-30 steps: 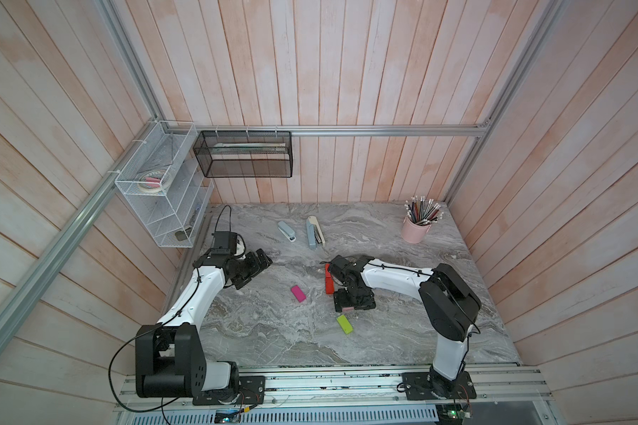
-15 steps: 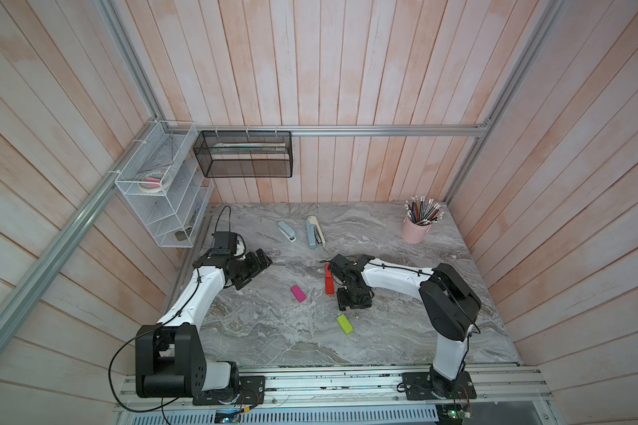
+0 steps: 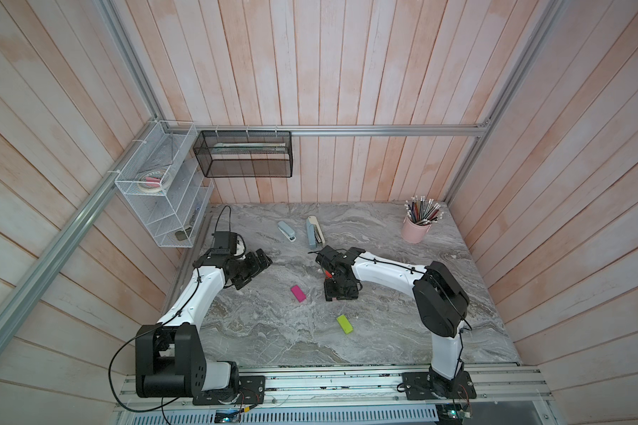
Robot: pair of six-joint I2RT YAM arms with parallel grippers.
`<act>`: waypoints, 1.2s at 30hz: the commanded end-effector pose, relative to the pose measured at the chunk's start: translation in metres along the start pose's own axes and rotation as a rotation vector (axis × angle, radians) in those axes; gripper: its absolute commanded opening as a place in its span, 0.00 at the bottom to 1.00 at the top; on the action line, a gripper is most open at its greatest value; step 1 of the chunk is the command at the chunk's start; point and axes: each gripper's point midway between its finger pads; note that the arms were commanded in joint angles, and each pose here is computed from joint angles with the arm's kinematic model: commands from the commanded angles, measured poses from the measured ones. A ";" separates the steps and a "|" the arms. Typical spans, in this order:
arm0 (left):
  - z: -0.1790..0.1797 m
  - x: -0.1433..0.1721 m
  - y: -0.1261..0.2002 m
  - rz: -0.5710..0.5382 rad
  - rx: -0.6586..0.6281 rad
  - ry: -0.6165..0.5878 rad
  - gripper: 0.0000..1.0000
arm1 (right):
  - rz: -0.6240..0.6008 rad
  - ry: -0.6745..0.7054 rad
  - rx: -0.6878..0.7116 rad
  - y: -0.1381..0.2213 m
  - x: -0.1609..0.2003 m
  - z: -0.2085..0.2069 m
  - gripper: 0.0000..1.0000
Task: Assemble the number 6 with building blocks
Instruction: Assemble the building block at the center of the board.
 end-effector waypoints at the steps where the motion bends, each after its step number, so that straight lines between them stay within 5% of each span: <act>1: -0.002 -0.005 0.004 -0.013 0.005 -0.028 1.00 | 0.032 -0.031 0.022 -0.003 0.004 0.001 0.55; 36: -0.004 -0.007 0.006 -0.011 0.005 -0.031 1.00 | 0.049 -0.075 0.103 -0.028 -0.002 -0.012 0.55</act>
Point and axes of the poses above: each gripper's point midway between its finger pads, its own y axis back along the fingers, its own z axis along the line the jaws close on, x = y × z, and after that the axes turned 9 degrees about -y, right-handed
